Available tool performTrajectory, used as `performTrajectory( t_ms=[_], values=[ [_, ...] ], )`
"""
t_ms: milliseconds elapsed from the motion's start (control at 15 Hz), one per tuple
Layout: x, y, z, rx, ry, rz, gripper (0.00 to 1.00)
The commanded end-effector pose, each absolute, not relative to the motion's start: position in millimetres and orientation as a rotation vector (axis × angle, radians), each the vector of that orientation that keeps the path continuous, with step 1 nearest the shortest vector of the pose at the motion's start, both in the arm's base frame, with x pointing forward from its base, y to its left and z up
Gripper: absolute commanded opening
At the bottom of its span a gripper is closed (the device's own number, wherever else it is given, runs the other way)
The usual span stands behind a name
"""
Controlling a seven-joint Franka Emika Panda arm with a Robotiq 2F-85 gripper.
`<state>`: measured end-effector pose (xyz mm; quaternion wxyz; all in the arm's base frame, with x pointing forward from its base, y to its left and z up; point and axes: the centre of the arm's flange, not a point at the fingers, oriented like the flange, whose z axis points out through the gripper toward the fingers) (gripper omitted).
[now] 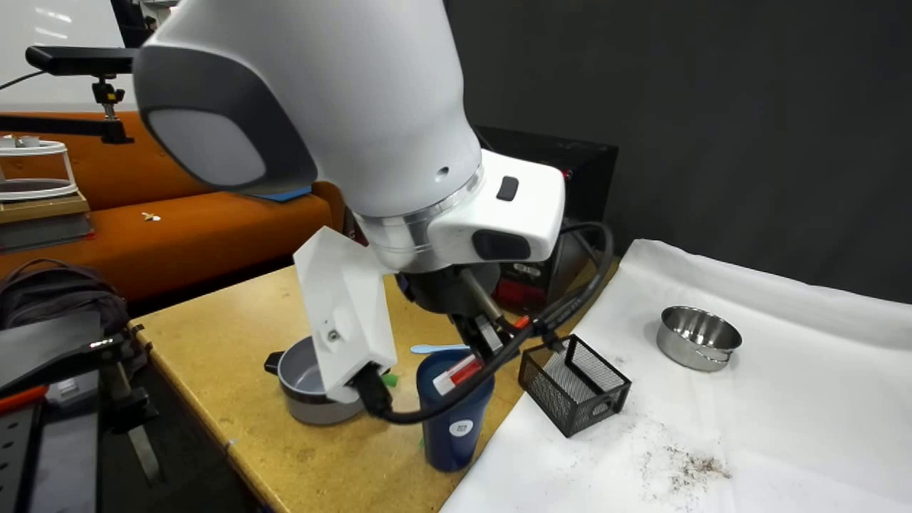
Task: Put the marker inside the blue cup
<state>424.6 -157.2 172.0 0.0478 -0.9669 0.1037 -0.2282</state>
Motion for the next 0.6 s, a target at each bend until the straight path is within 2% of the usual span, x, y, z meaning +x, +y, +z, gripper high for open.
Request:
performTrajectory(
  t_ms=[0,533],
  values=[
    [423,-150,158,-2.945,0.248,-0.700,0.05],
    [443,-148,129,-2.955,0.303,-0.691,0.05]
  ],
)
